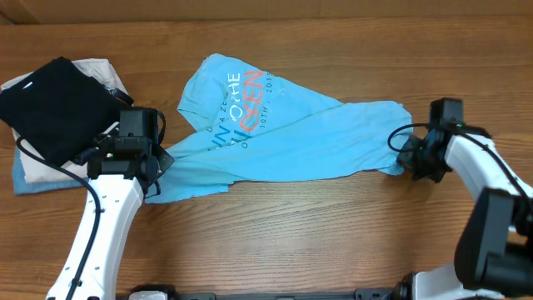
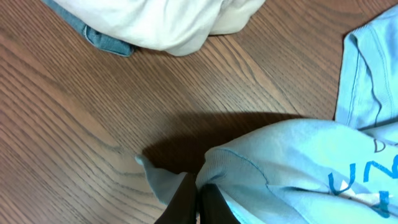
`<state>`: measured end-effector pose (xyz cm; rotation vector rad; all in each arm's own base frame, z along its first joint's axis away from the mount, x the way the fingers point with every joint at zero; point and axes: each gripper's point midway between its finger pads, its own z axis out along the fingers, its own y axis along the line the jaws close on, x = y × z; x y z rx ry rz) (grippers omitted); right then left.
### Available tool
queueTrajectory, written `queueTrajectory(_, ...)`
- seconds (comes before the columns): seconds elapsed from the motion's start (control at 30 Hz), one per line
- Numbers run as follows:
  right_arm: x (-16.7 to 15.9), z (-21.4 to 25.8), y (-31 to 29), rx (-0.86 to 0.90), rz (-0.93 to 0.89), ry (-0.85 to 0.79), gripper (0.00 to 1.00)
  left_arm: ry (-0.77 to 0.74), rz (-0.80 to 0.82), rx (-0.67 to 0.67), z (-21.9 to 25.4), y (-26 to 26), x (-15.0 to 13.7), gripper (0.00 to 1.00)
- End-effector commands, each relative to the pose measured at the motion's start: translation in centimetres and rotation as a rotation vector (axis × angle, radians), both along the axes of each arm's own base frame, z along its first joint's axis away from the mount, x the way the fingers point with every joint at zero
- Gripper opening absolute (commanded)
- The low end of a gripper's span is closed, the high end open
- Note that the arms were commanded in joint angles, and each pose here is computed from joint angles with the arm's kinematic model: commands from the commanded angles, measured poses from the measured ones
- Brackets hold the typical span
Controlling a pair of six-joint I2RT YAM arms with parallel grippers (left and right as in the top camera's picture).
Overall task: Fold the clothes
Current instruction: 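Lift the T-shirt with both grippers and swing it forward to flatten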
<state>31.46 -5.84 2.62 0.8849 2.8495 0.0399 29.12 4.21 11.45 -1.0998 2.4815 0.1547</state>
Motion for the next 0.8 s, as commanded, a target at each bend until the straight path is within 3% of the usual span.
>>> queueTrajectory(0.0,2.6,6.9,-0.5,-0.036,0.003,-0.157,0.04,-0.007,-0.069,0.041,0.9,0.3,0.5,0.04)
queueTrajectory(0.2,1.8,13.7,-0.4,-0.049,0.009,-0.221,0.04,-0.08,-0.125,0.067,5.6,0.2,1.4,0.04)
queueTrajectory(0.4,0.4,22.2,0.1,-0.076,0.04,-0.363,0.04,-0.262,-0.186,0.11,15.1,0.2,1.4,0.04)
queueTrajectory(0.77,-7.0,39.4,0.6,-0.214,0.036,-0.742,0.04,-0.546,-0.236,0.176,28.8,0.1,-4.7,0.04)
